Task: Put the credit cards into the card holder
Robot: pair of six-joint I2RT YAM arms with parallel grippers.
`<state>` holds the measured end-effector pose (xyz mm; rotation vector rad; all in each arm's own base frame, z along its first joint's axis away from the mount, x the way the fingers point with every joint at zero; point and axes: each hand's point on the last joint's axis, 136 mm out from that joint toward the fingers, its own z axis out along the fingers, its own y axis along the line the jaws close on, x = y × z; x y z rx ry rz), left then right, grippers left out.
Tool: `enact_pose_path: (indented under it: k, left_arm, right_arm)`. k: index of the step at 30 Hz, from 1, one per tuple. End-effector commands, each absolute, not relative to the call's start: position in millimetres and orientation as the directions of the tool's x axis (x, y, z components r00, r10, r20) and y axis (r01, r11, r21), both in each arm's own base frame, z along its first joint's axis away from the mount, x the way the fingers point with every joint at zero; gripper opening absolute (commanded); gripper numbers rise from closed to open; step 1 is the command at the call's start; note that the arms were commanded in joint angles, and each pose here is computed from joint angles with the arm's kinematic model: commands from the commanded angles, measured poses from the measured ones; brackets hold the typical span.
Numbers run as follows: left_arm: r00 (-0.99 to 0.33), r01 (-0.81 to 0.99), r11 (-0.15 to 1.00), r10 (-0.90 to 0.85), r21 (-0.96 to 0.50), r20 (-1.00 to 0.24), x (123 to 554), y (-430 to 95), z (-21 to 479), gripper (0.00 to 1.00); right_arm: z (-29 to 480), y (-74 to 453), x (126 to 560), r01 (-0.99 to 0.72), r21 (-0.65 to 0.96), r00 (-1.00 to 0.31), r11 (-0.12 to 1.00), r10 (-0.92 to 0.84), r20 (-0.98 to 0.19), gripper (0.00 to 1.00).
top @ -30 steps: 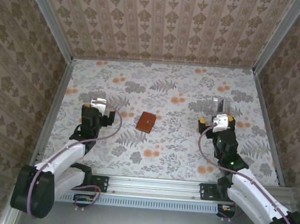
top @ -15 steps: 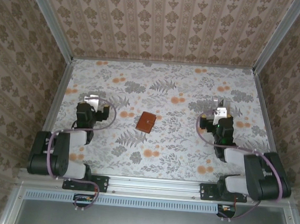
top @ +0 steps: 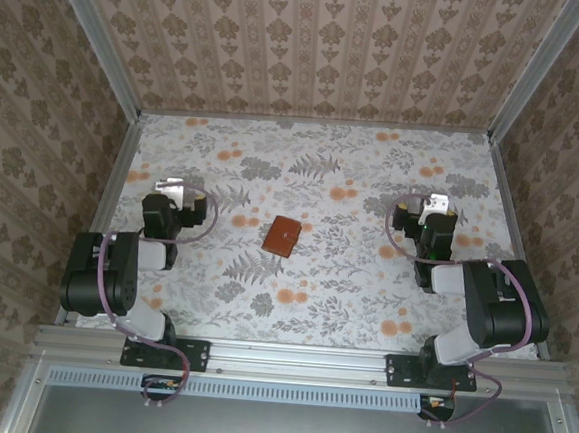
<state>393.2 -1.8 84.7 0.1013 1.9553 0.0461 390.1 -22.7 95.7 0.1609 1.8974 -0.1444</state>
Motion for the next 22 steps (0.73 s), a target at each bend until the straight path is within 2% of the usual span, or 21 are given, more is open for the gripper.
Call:
enact_pose_path:
  k: [1,22]
  left_arm:
    - [-0.359,0.032,0.995,0.104,0.099,-0.927,399.3,-4.5,92.7,1.00]
    - [-0.356,0.029,0.994,0.106,0.103,-0.929,399.6,-4.3,94.2,1.00]
  right_arm:
    - [101.0,-25.6,393.1,0.213,-0.011,-0.308,0.977,0.057,-0.950,1.00]
    - [101.5,-24.1,394.2,0.204,-0.015,-0.309,0.979,0.050,-0.950,1.00]
